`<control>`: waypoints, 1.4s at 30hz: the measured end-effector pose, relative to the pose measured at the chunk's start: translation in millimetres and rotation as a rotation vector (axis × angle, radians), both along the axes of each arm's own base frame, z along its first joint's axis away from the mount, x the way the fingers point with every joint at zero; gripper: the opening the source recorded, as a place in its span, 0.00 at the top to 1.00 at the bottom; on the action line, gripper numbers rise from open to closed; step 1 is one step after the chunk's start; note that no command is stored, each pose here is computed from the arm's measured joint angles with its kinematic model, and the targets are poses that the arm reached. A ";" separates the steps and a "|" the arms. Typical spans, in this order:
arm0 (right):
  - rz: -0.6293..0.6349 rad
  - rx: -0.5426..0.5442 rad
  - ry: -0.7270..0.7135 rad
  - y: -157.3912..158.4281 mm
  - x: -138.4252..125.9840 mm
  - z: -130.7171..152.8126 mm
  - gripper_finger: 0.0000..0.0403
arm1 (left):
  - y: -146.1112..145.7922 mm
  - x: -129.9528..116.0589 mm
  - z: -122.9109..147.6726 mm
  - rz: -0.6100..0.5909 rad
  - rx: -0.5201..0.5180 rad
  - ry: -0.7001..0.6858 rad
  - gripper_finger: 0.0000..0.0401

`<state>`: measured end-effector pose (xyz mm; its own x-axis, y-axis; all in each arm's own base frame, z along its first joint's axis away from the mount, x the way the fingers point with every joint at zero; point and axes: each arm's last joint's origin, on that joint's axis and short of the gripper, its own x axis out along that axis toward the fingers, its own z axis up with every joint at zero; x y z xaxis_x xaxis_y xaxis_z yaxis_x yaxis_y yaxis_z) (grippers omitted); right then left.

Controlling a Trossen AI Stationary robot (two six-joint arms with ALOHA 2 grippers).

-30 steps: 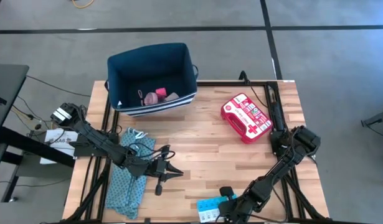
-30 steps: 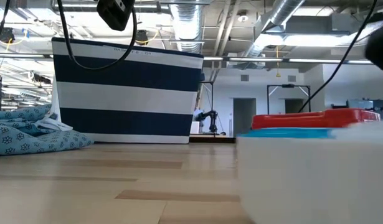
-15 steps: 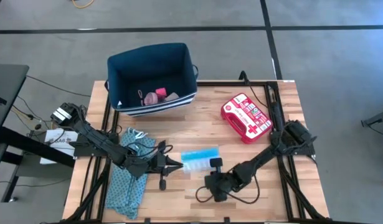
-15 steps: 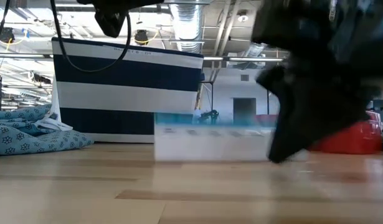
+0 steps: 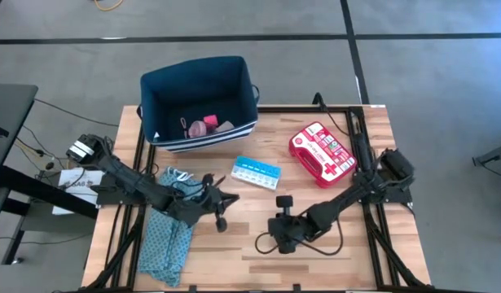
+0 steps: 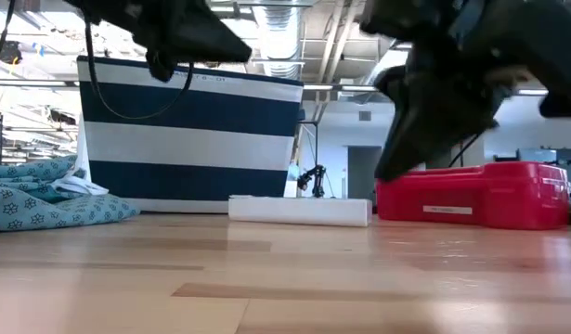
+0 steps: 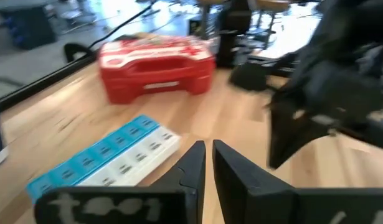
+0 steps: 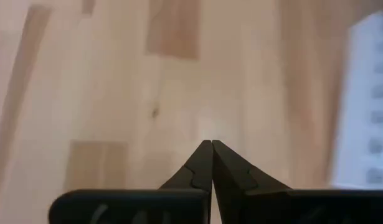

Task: Pick & place medical supplies in basket/bin
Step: Put the blue white pill organizer into theblue bin

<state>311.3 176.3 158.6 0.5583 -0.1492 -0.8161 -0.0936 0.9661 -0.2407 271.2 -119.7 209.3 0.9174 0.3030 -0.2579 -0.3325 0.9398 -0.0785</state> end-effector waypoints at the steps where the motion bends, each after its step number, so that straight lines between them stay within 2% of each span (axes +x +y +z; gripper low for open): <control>1: -0.006 -0.018 -0.017 0.3 -2.0 4.4 1.00 | 3.5 0.9 -1.3 0.020 -0.014 0.007 0.95; 5: -0.047 -0.130 -0.080 -0.1 -14.4 23.4 1.00 | 15.7 2.8 -7.6 0.092 -0.081 0.039 0.95; 11: -0.200 -0.343 -0.271 -7.7 -24.1 49.5 1.00 | 20.2 5.0 -18.0 0.122 -0.091 0.087 0.95; 17: -0.378 -0.290 -0.298 -31.2 -10.0 44.5 1.00 | 17.3 13.1 -23.4 0.060 -0.109 0.071 0.95; 24: -0.584 -0.245 -0.293 -53.1 12.1 6.4 1.00 | 17.8 14.2 -23.0 0.044 -0.078 0.075 0.95; 29: -0.635 -0.240 -0.314 -61.2 27.9 -16.9 1.00 | 22.3 15.5 -23.6 0.054 -0.058 0.087 0.95; 37: -0.750 -0.403 -0.451 -78.9 35.9 -19.9 0.99 | 25.0 15.2 -26.2 0.051 -0.056 0.118 0.95; 40: -0.787 -0.437 -0.467 -89.9 37.2 -14.7 0.99 | 25.0 15.2 -26.2 0.050 -0.055 0.118 0.95; 42: -0.790 -0.438 -0.428 -100.6 40.1 -14.6 1.00 | 25.0 15.2 -26.2 0.050 -0.055 0.118 0.95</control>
<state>351.4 75.6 144.0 0.4031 -0.8439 -0.3541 0.7151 0.5319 -0.4535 286.4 -94.7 183.0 0.8637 0.3300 -0.3809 -0.3889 0.9171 -0.0873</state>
